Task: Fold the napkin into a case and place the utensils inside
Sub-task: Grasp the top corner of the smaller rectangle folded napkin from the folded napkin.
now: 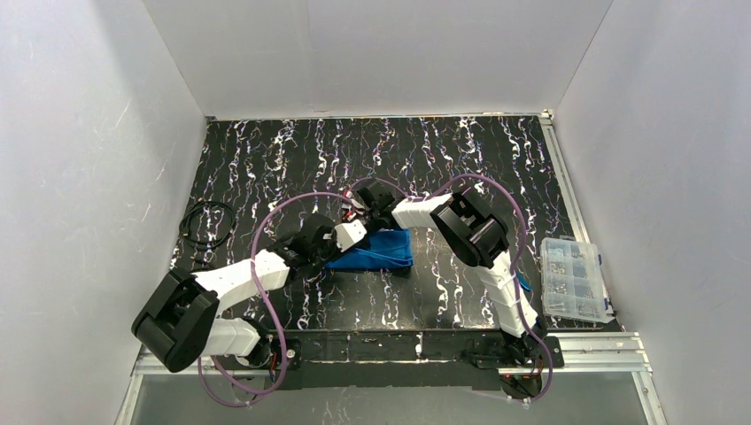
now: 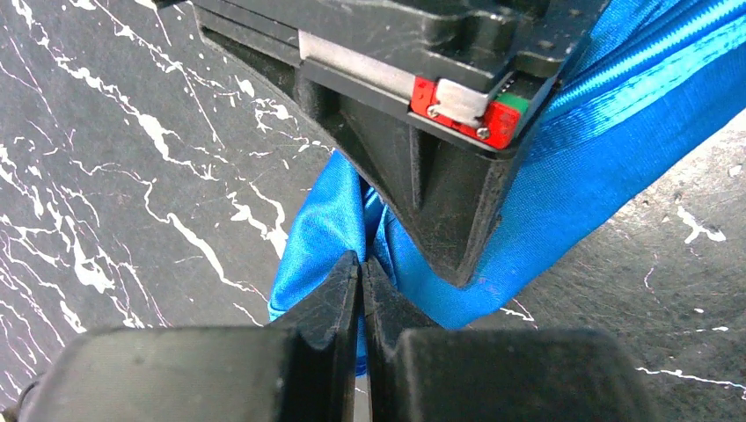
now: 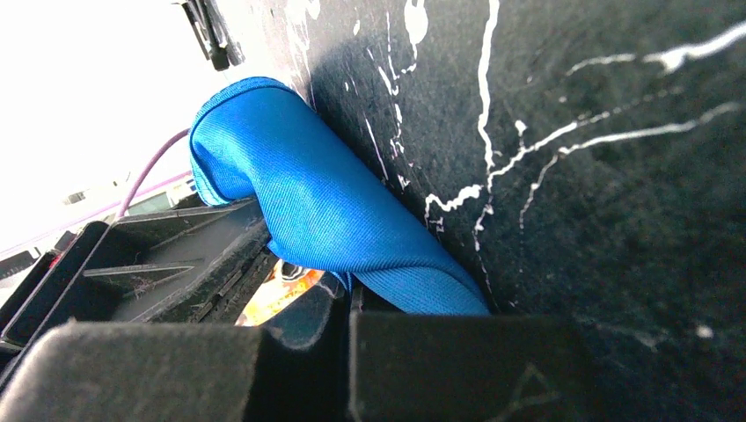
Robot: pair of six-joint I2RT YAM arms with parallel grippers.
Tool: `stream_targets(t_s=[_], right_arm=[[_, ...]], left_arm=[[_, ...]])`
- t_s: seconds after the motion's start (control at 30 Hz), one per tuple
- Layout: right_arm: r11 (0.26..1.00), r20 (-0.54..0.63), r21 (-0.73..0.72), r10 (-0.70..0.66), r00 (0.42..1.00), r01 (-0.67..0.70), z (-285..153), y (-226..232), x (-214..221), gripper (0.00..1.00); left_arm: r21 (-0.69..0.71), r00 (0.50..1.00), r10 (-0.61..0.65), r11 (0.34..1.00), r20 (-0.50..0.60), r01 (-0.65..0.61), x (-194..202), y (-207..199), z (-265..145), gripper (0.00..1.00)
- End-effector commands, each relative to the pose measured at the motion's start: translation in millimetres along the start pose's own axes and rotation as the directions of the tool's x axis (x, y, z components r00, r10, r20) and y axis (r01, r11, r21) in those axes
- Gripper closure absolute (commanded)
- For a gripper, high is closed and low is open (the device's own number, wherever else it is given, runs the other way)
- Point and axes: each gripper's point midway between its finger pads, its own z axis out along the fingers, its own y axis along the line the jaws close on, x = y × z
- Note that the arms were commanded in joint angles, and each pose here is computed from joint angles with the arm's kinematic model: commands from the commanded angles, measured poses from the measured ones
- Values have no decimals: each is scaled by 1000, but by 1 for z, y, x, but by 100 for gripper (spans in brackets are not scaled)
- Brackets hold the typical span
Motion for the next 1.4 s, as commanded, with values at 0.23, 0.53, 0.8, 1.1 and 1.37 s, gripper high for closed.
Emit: stream_targets(t_s=[0.23,0.53,0.8,1.1,1.37], right_arm=[[990,-5,77,122,993,-121,4,-17,4,99],[986,10,95,139,990,-140,6,-26,6,99],[982,26,109,153,988,-155,6,-32,5,99],[979,33,109,169,985,-172,9,-37,5,99],[973,25,127,190,982,-191,10,-51,13,99]], left_arm=[[23,998,51,998,44,-52,-6,-4,7,100],[8,999,-36,999,17,35,-19,7,-2,100],[49,999,-44,998,-17,44,-6,0,-9,100],[47,999,-32,998,10,32,-7,-1,-5,100],[28,995,-99,995,6,99,-23,12,-10,100]])
